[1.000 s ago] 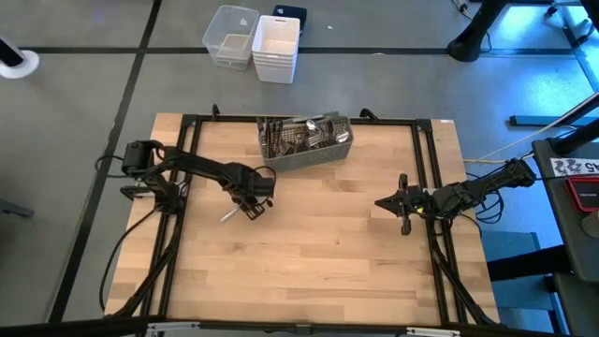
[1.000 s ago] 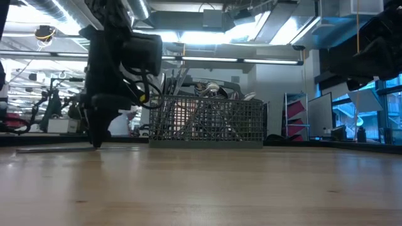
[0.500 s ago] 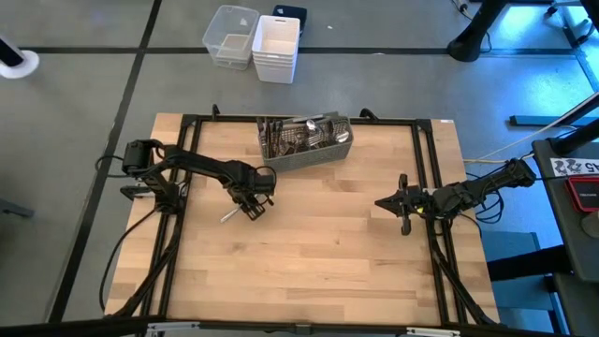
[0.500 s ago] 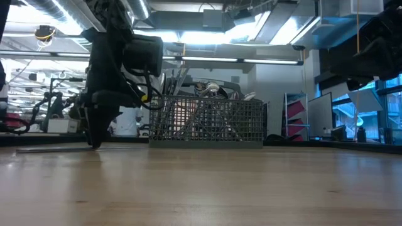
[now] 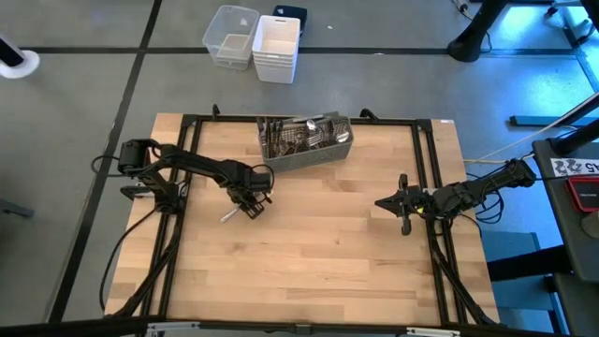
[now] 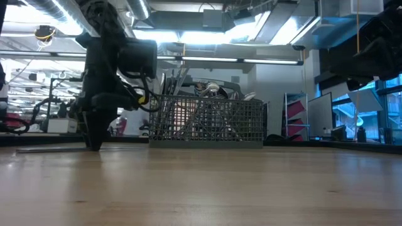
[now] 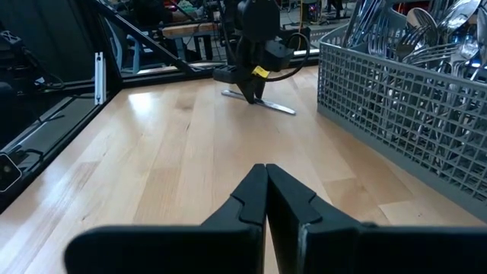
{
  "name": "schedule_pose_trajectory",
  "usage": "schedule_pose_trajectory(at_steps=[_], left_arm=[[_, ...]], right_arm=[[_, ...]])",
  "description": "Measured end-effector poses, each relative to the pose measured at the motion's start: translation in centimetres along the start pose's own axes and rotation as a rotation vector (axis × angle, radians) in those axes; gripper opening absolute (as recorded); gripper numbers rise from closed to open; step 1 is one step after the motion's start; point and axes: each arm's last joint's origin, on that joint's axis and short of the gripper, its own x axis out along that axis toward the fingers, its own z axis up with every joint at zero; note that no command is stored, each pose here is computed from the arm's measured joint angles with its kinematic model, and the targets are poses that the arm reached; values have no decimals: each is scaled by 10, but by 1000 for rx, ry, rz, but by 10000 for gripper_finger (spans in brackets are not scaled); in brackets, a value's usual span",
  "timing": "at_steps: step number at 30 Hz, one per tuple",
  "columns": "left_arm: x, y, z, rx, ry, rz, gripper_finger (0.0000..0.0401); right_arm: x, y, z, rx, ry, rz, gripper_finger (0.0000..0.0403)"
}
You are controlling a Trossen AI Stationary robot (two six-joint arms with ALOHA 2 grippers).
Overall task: Sort silverware
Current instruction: Put the silver table knife into the gray silverware organizer
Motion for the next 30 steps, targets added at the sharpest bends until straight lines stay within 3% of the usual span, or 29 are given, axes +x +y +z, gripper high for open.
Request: schedule_pose_trajectory(at_steps=[8, 30], left_arm=[[1, -2, 1, -3, -8, -16, 27], [-10, -10, 11, 0, -34, -57, 35]], right_arm=[[0, 0, 0, -2, 0, 0, 10], [0, 0, 0, -7, 0, 0, 10]])
